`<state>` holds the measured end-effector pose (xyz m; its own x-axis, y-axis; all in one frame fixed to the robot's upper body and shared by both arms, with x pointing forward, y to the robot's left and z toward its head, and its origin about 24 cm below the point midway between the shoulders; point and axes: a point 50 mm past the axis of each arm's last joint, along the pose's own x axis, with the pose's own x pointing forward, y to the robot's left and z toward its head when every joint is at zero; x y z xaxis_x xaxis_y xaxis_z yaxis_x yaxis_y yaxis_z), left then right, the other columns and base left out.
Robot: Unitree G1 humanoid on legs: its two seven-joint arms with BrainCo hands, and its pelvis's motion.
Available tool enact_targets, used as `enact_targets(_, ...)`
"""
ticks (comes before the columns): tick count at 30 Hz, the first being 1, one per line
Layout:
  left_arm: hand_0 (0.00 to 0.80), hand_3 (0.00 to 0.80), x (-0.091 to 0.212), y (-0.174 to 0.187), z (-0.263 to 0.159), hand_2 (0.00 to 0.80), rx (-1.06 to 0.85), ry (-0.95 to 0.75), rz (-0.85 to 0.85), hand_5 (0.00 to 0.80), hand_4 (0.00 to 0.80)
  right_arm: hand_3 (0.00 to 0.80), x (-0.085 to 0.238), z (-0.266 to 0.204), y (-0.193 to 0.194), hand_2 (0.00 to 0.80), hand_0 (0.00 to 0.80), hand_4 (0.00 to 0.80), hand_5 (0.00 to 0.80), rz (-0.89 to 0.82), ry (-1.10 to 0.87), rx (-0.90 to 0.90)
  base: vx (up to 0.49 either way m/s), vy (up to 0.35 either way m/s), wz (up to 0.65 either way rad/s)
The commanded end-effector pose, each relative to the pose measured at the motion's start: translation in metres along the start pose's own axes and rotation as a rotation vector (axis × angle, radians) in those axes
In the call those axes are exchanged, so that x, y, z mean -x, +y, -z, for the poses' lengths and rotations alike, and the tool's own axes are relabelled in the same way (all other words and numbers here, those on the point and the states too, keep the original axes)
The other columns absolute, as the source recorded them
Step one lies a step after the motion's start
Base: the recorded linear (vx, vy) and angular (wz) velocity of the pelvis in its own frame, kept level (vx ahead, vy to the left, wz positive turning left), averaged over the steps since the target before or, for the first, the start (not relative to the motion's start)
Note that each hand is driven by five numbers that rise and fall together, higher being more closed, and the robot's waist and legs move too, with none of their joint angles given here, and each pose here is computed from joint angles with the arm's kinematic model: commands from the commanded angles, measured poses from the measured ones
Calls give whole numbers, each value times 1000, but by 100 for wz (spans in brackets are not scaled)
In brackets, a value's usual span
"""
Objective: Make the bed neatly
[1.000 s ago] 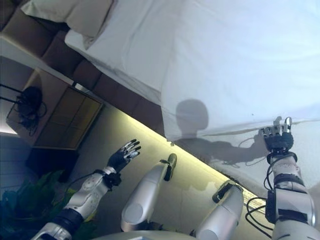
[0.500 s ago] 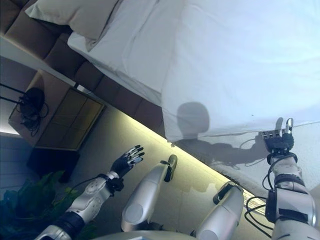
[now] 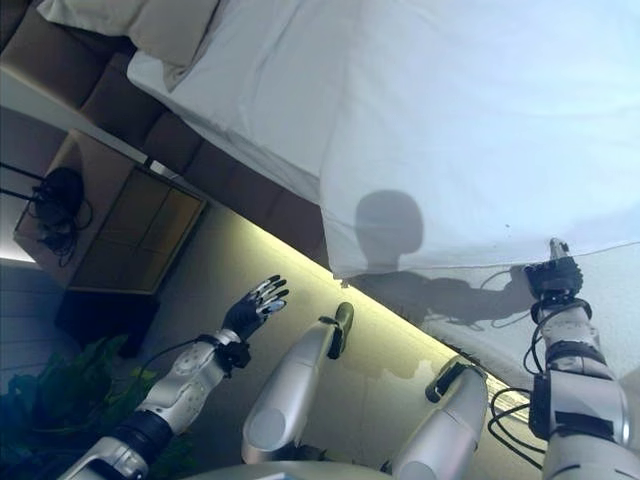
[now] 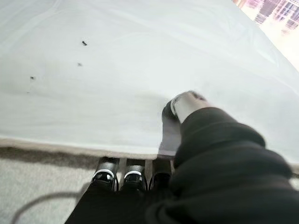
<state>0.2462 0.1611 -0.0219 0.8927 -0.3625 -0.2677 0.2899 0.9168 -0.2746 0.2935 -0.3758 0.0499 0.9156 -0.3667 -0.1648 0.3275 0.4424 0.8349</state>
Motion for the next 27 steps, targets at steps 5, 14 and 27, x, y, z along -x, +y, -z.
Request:
enact_targets(5, 0, 0, 4, 8, -6, 0, 57, -76, -22, 0, 0, 800, -6, -22, 25, 800, 800, 800, 800, -123, -30, 40, -48, 28, 4)
enact_targets(14, 0, 0, 7, 14, -8, 0, 55, -69, -61, 0, 0, 800, 3, 11, 5, 800, 800, 800, 800, -149, 36, 170, 20, -1, 6)
enact_targets(27, 0, 0, 13, 24, 11, 0, 83, -15, -215, 0, 0, 800, -2, 116, 77, 800, 800, 800, 800, -333, 275, 352, 99, 40, 5)
